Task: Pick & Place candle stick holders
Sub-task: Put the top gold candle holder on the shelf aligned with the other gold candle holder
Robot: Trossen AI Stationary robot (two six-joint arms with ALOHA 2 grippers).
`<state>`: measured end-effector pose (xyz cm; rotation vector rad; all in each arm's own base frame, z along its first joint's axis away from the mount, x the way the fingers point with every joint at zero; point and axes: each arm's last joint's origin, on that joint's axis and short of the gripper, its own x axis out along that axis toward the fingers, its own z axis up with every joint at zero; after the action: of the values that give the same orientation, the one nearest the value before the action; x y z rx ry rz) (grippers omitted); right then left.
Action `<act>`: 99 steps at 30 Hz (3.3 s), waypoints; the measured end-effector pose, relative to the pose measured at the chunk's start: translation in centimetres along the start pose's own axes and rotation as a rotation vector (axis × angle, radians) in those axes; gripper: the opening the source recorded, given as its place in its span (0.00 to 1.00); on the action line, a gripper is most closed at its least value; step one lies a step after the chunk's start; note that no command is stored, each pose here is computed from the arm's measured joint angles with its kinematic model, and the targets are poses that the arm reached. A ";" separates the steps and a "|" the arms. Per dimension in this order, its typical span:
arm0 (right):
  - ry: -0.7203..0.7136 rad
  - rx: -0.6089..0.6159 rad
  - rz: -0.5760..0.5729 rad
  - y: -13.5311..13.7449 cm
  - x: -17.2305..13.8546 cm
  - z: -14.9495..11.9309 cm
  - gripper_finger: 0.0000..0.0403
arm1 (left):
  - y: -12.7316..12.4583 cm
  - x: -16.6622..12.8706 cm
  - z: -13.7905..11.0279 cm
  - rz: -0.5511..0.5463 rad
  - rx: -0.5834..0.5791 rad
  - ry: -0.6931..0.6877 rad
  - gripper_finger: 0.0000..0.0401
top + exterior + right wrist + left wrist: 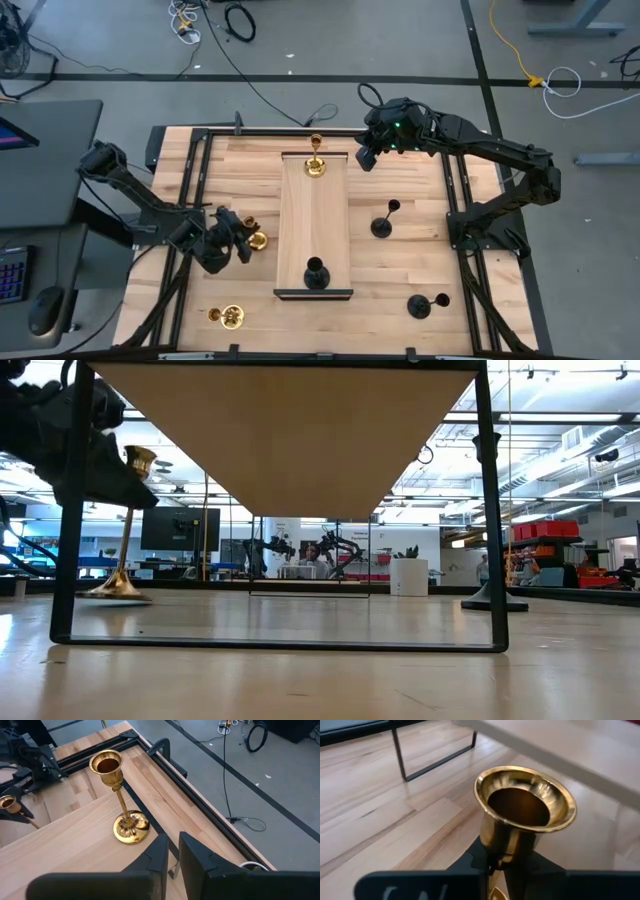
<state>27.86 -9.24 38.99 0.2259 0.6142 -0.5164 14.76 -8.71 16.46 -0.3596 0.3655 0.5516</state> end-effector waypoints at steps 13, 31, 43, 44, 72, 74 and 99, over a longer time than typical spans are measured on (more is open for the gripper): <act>0.001 -0.016 0.002 0.0 0.0 0.0 0.12 | -0.9 -3.3 9.9 0.057 0.118 -0.059 0.07; -0.011 -0.026 0.005 0.0 0.0 0.1 0.12 | 2.7 -1.1 20.0 0.087 0.209 -0.138 0.07; -0.010 -0.055 0.005 0.0 0.0 0.1 0.12 | 5.0 5.2 22.6 -0.018 0.184 -0.153 0.07; -0.010 -0.055 0.005 0.0 0.0 0.1 0.12 | 5.2 5.8 22.6 -0.028 0.180 -0.153 0.07; -0.006 -0.096 0.005 0.0 0.0 0.1 0.12 | 6.0 9.7 22.5 -0.073 0.166 -0.125 0.07; -0.006 -0.096 0.005 0.0 0.0 0.1 0.12 | 6.0 9.8 22.4 -0.070 0.169 -0.112 0.08; -0.006 -0.098 0.005 0.0 0.0 0.1 0.12 | 6.0 9.7 22.4 -0.059 0.165 -0.116 0.08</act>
<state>27.91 -9.24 39.04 0.1327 0.6312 -0.4804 24.39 9.82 30.51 -0.1779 0.2858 0.4787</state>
